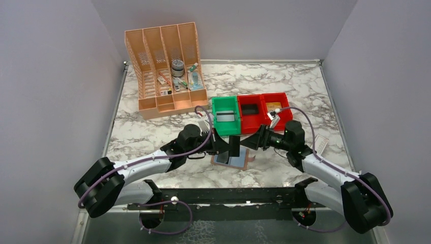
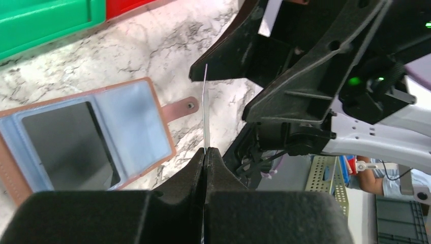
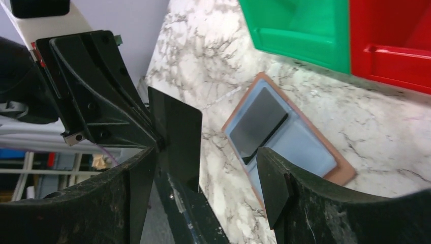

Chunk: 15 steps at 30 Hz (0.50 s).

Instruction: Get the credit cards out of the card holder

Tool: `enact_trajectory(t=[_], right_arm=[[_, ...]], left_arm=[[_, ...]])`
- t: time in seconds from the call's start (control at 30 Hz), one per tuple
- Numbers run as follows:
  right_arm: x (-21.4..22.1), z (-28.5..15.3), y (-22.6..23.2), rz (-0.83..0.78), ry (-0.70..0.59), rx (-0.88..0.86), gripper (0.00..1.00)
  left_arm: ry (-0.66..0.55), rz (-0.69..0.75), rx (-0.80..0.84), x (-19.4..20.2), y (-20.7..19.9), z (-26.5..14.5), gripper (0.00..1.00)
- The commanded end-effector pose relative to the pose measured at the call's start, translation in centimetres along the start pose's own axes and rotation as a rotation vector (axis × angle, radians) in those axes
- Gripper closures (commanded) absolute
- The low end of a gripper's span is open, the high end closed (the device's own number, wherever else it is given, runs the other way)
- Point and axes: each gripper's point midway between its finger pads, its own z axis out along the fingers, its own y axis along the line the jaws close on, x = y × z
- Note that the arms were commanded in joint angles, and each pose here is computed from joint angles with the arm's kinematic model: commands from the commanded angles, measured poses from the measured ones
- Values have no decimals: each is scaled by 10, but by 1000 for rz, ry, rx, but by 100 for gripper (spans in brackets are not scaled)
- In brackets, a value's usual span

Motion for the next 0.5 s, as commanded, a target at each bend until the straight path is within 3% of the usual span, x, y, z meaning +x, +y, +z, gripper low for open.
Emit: enact_trajectory(t=[0.0, 0.23, 0.47], right_arm=[[5, -3, 29, -40, 52, -169, 30], [11, -6, 42, -21, 91, -261, 53], [14, -7, 48, -9, 118, -310, 64]], left_arm=[[-46, 51, 140, -14, -32, -9, 100], [-34, 38, 202, -11, -42, -10, 100], [-38, 26, 217, -10, -42, -11, 100]])
